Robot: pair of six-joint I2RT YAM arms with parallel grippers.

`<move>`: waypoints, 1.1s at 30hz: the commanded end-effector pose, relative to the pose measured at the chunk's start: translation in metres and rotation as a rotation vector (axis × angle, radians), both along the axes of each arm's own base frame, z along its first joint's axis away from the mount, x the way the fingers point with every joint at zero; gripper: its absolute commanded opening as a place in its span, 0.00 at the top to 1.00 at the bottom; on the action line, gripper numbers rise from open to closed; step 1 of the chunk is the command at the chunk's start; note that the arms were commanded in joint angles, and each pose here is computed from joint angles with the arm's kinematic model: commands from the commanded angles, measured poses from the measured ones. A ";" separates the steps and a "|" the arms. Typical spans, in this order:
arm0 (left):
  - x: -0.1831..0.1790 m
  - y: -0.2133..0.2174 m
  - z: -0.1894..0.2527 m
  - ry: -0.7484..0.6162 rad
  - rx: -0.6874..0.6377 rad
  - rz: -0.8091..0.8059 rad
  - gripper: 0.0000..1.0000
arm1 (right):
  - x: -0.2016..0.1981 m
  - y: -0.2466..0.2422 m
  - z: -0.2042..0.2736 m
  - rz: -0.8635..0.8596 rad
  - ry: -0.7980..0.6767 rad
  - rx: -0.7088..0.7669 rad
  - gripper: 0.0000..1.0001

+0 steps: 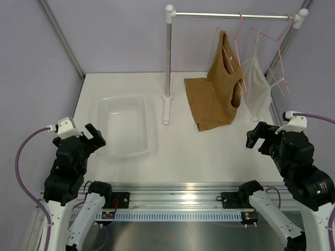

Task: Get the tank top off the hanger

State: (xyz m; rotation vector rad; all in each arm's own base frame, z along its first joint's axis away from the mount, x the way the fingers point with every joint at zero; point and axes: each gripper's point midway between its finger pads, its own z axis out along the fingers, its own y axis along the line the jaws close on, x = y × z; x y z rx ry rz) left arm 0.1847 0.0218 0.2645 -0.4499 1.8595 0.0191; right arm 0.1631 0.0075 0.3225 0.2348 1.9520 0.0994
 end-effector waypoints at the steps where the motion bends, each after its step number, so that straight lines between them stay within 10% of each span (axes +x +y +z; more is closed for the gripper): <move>1: 0.004 0.003 0.012 -0.058 -0.014 0.026 0.01 | 0.000 0.004 0.007 0.029 -0.006 -0.003 0.01; 13: 0.007 -0.003 0.010 -0.059 -0.016 -0.008 0.01 | 0.030 0.037 0.058 0.169 -0.112 0.040 0.01; 33: 0.010 -0.010 0.009 -0.053 -0.020 -0.047 0.01 | 0.233 0.061 0.127 0.147 -0.049 -0.178 0.20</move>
